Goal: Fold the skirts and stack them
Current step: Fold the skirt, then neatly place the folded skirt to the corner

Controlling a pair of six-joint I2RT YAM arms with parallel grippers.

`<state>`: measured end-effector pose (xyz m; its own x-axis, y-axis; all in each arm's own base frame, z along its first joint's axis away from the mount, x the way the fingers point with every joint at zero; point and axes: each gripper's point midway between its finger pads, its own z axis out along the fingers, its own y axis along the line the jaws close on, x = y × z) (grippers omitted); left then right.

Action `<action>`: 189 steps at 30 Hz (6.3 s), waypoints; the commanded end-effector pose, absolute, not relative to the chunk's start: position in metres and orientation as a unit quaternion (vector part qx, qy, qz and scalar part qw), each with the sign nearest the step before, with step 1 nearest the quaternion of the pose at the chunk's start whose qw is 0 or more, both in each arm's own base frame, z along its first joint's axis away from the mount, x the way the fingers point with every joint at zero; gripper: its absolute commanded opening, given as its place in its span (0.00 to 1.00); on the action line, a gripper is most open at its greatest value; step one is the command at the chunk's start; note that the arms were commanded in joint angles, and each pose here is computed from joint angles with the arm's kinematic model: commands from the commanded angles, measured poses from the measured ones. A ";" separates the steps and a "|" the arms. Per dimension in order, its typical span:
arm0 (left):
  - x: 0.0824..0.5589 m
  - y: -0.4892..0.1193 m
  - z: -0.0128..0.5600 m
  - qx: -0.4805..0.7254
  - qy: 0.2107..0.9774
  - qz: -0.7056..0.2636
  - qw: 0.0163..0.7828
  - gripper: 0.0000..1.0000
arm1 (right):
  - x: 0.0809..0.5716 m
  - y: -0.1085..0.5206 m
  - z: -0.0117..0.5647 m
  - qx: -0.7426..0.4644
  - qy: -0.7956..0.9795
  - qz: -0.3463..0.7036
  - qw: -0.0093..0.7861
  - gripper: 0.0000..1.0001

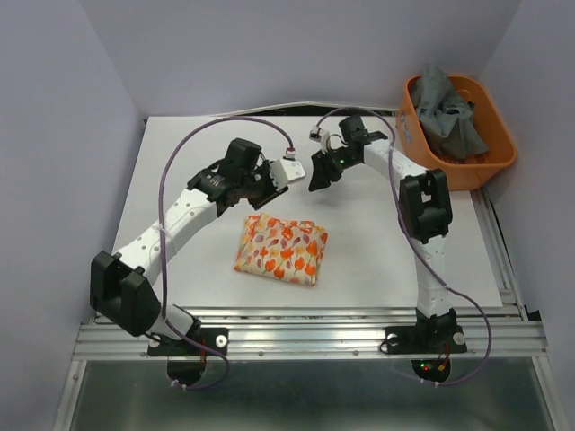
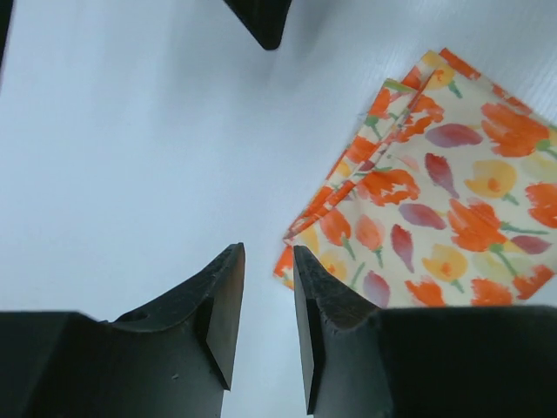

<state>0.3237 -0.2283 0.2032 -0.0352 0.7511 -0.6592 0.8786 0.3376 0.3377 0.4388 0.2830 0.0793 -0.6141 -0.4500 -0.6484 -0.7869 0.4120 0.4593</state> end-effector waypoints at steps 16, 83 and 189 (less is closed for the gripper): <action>0.310 -0.222 0.111 0.229 0.811 -0.487 0.231 0.31 | 0.292 0.317 0.169 -0.204 0.761 0.601 0.132 0.59; 0.339 -0.163 0.226 0.227 0.832 -0.204 0.464 0.99 | 0.331 0.330 0.225 -0.212 0.753 0.562 0.269 1.00; 0.450 -0.035 0.065 0.040 0.945 -0.042 0.322 0.98 | 0.360 0.139 0.197 -0.084 0.870 0.316 0.369 1.00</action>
